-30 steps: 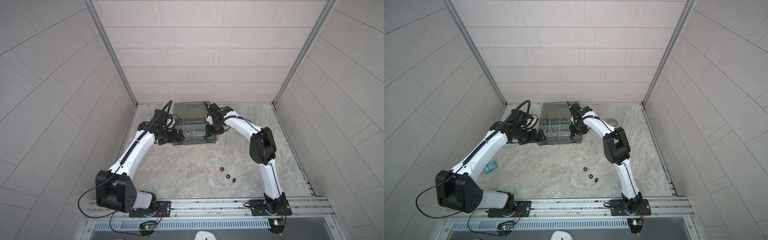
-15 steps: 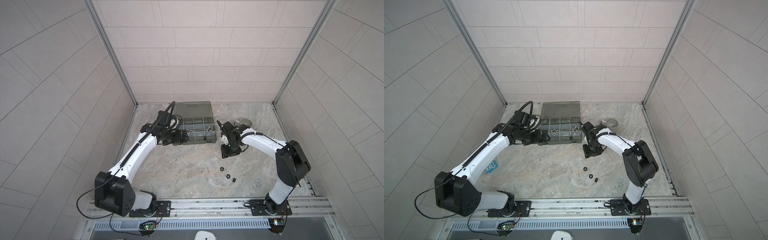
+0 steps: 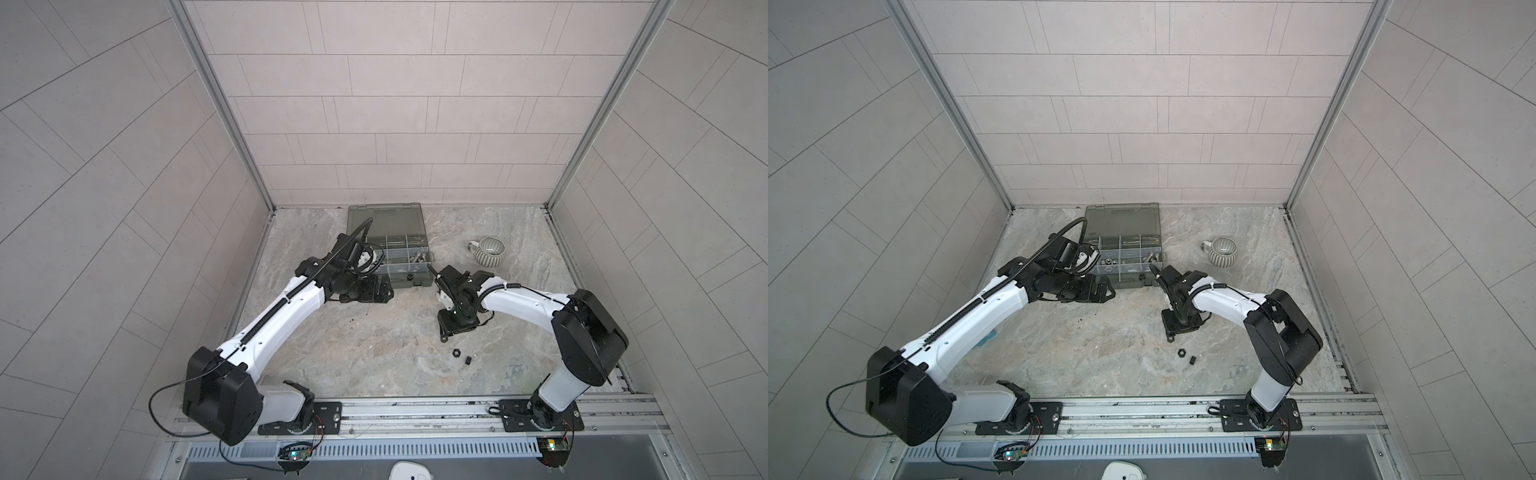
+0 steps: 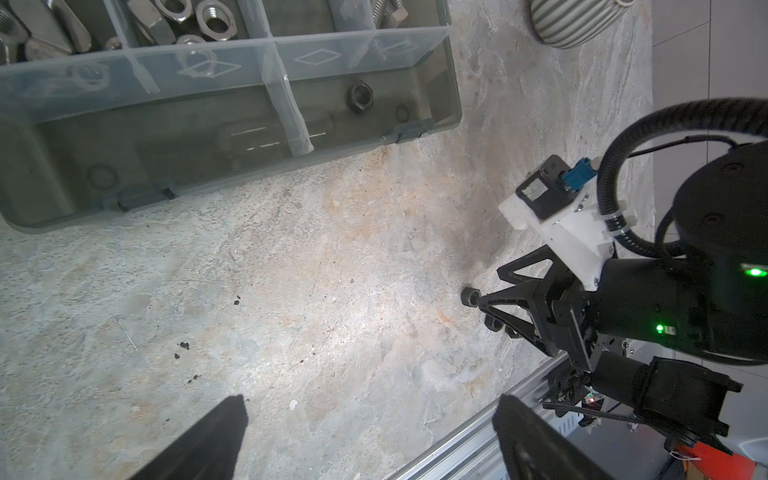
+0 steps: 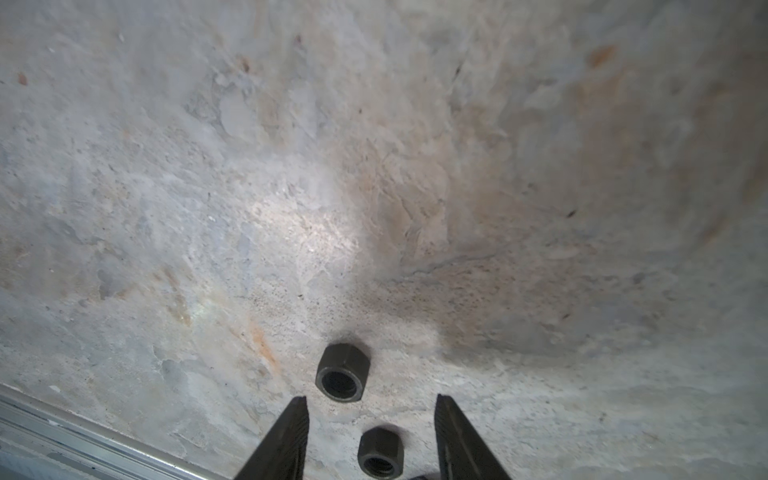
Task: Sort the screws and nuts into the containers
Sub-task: 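Return the right gripper to the black nuts and close on another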
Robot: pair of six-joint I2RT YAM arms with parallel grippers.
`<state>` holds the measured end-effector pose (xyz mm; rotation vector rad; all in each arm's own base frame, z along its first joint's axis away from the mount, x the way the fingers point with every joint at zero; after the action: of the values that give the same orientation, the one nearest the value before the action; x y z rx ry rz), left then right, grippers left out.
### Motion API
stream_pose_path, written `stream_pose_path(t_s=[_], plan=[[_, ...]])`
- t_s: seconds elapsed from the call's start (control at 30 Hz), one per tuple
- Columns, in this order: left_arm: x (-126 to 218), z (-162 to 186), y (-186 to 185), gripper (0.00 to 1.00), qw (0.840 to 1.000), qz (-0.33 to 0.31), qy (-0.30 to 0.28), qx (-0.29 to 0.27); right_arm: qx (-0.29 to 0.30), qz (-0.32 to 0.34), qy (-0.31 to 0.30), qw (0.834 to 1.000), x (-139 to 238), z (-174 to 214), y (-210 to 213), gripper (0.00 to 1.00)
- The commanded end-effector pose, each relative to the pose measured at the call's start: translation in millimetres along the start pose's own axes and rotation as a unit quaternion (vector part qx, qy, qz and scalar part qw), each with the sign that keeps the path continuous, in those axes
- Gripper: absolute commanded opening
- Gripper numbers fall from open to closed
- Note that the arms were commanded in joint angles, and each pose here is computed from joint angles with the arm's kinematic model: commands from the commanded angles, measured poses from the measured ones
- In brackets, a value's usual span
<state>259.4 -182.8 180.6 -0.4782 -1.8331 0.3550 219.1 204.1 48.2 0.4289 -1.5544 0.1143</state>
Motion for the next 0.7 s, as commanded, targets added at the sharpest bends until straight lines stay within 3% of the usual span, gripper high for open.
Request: stream_pose_path(t_s=[0.0, 0.23, 0.67], plan=[[7.8, 8.2, 4.8, 1.00, 1.000, -0.014, -0.004, 0.001, -0.006, -0.003, -0.006, 1.000, -4.6, -0.4, 6.2, 0.49], [10.5, 13.7, 9.2, 1.00, 1.000, -0.022, -0.003, -0.001, -0.009, -0.002, -0.001, 1.000, -13.1, -1.3, 7.2, 0.37], [6.1, 5.1, 8.1, 1.00, 0.999, -0.029, 0.005, -0.012, -0.009, 0.012, 0.027, 1.000, -23.6, 4.0, 3.2, 0.27]])
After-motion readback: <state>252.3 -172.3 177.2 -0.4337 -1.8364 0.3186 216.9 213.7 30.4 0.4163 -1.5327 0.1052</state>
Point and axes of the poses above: each gripper's point midway between its finger pads, its own x axis back along the fingers, its own y axis along the line the jaws close on, z = x × y, the point moved 1 cm from there along x, back along the fingers, and after that the axes turned 5 degrees about x, right-handed, at the moved point
